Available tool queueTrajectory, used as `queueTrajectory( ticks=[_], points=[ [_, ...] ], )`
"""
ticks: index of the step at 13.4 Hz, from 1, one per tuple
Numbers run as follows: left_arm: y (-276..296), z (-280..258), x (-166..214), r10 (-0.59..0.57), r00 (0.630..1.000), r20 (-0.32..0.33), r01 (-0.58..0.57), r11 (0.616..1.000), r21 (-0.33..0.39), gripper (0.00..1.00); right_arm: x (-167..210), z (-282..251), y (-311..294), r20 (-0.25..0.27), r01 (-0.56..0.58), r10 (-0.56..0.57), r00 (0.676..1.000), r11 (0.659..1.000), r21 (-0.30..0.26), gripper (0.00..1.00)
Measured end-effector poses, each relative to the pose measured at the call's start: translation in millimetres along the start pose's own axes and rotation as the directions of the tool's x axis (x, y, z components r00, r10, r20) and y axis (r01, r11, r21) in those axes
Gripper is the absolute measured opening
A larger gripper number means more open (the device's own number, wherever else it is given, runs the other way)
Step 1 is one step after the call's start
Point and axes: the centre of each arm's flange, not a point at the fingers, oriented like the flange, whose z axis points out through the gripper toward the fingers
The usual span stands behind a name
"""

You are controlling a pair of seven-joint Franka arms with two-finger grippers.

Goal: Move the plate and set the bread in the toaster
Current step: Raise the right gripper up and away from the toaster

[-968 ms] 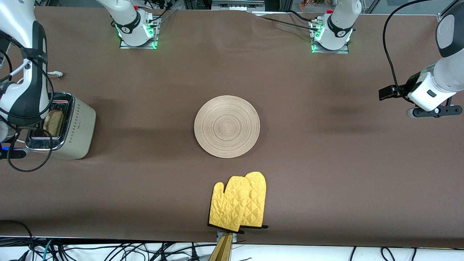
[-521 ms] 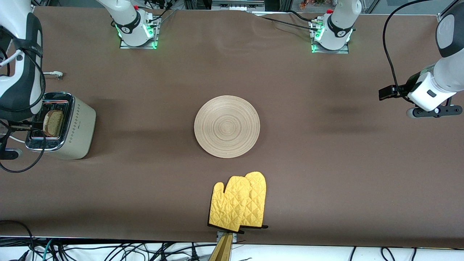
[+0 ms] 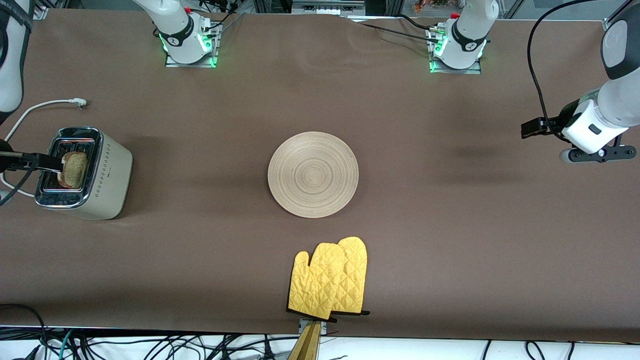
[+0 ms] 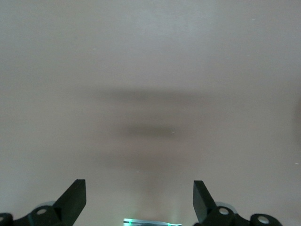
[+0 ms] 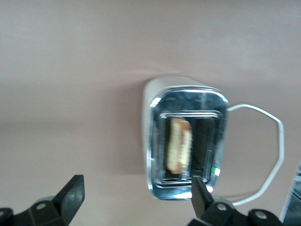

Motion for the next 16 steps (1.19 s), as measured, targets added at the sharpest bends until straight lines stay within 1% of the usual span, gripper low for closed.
queueTrajectory(
  ticks=[2,3,6,8,10,13,16],
  points=[
    [0.6,-6.8,-1.8,-0.003,1.000,0.001,0.003,1.000,-0.008,1.00,0.5,-5.7,-24.3,-0.013,0.037,-0.036,0.999,0.999,0.028,1.00],
    [0.4,-20.1,-4.8,-0.008,1.000,-0.002,0.008,1.000,-0.011,1.00,-0.6,-10.4,-39.4,-0.022,0.065,-0.064,0.998,0.997,0.038,1.00],
    [0.5,-65.4,-14.6,-0.011,0.999,-0.041,0.010,1.000,-0.027,1.00,-13.3,-25.2,-68.3,-0.042,0.122,-0.120,0.992,0.991,0.057,1.00],
    [0.1,-75.6,-16.1,-0.012,0.998,-0.058,0.010,1.000,-0.029,1.00,-24.2,-38.5,-62.3,-0.071,0.117,-0.113,0.991,0.991,0.060,1.00],
    [-0.7,-76.5,-15.4,-0.013,0.998,-0.060,0.011,0.999,-0.030,1.00,-33.3,-43.8,-48.5,-0.094,0.102,-0.095,0.991,0.992,0.069,1.00],
    [-1.4,-76.6,-11.6,-0.015,0.997,-0.076,0.012,0.999,-0.033,1.00,-50.6,-46.0,-40.0,-0.105,0.097,-0.088,0.991,0.992,0.086,1.00],
    [-1.5,-75.2,-5.8,-0.015,0.995,-0.095,0.012,0.999,-0.036,1.00,-69.2,-51.1,-33.0,-0.124,0.089,-0.078,0.989,0.992,0.090,1.00]
  ],
)
